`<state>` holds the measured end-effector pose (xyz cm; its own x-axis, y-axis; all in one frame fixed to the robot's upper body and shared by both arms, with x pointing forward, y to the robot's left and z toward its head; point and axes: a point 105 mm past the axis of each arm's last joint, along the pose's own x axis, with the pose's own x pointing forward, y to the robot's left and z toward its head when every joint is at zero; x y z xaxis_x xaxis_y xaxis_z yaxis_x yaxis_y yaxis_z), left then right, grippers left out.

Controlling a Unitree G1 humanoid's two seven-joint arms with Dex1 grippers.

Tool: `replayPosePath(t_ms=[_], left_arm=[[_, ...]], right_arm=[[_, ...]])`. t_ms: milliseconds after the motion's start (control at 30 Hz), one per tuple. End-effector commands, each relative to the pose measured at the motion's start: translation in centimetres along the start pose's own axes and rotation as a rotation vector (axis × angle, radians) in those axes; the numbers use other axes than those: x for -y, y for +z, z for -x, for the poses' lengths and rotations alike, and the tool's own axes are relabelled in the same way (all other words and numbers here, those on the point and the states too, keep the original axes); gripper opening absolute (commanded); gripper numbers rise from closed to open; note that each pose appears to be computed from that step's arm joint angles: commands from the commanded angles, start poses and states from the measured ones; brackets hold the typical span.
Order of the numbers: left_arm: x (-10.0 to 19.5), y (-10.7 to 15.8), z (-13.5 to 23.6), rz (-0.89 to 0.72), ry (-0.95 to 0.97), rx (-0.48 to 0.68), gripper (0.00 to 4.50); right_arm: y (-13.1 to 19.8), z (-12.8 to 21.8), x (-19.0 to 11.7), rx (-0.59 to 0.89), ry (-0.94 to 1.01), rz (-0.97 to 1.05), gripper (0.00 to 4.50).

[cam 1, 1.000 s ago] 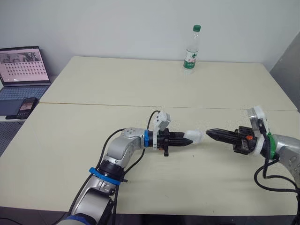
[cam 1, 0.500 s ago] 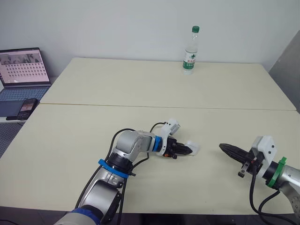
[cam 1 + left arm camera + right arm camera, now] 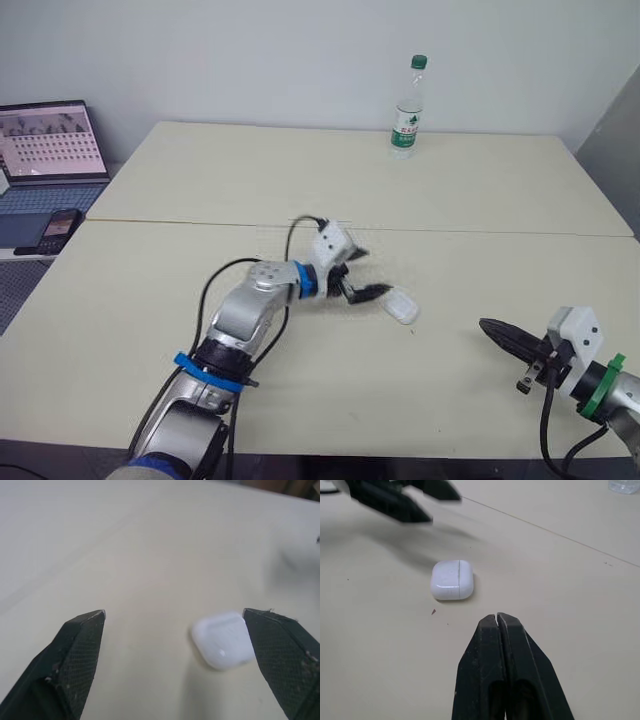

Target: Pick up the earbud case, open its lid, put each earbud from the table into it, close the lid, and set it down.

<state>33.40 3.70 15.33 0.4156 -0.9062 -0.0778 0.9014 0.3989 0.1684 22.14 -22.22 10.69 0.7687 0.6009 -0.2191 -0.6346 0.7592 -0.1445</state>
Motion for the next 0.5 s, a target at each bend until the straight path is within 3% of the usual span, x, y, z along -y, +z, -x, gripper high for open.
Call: replayPosePath(t_ms=[33, 267, 367, 400, 500], left_arm=[[0.5, 1.0, 2.3, -0.042, 0.012, 0.055, 4.50], [2.0, -4.9, 8.5, 0.067, 0.108, -0.093, 4.50], [2.9, -6.1, 10.1, 0.076, 0.134, -0.120, 4.50], [3.1, -6.3, 10.3, 0.082, 0.144, -0.123, 4.50], [3.4, -6.9, 10.8, 0.094, 0.164, -0.141, 4.50]], right_arm=[[0.2, 0.4, 1.3, 0.011, -0.023, 0.013, 0.52], [-1.5, 0.8, 2.0, -0.041, 0.019, 0.044, 3.10], [-2.4, 1.1, 2.6, -0.057, 0.002, 0.059, 4.19], [-2.7, 1.2, 2.8, -0.066, -0.002, 0.070, 4.45], [-3.2, 1.3, 2.6, -0.085, 0.032, 0.044, 4.45]])
